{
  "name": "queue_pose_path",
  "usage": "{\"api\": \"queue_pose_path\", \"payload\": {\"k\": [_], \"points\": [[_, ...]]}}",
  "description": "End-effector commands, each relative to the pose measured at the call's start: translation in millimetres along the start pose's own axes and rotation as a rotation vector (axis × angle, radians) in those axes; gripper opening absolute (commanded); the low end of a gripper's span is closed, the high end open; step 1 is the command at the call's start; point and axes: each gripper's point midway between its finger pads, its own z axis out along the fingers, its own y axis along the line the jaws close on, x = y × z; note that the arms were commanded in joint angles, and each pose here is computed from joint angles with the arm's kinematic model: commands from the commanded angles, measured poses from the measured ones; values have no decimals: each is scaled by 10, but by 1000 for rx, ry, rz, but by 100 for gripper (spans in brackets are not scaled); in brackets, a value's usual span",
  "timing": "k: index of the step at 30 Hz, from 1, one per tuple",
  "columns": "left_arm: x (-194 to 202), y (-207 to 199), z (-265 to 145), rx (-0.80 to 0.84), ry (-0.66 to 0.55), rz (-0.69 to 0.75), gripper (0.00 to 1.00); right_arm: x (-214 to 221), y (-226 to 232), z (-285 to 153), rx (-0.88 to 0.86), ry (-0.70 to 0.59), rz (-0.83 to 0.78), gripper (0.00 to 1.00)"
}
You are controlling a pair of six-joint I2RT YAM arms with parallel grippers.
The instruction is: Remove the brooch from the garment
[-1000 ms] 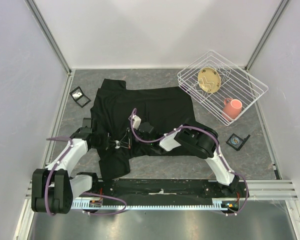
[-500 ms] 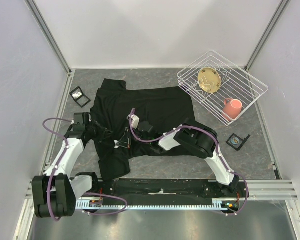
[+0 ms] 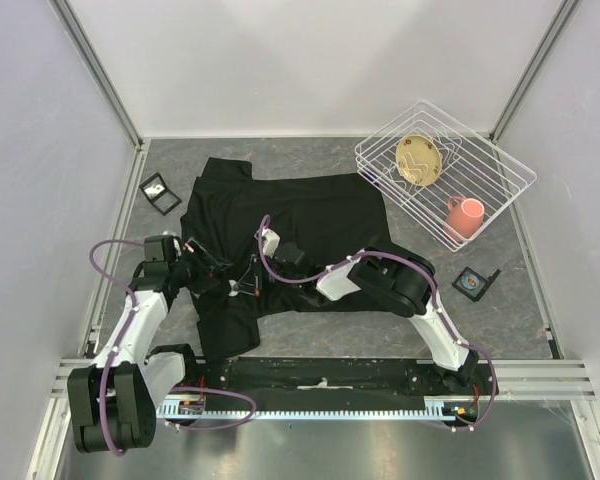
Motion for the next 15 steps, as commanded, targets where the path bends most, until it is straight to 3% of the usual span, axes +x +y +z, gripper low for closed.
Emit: {"api": "queue_pose_path", "payload": {"k": [1, 4, 9, 15], "points": [[-112, -15, -49, -21, -20, 131, 70, -233, 203, 13, -59, -48, 13, 0], [-14, 18, -14, -12, 24, 49, 66, -253, 217, 10, -75, -71, -41, 0], [168, -86, 19, 70, 101, -275, 67, -277, 221, 20, -90, -95, -91, 0], [154, -195, 4, 89, 123, -393, 69, -268, 210, 12, -75, -95, -114, 0]]}}
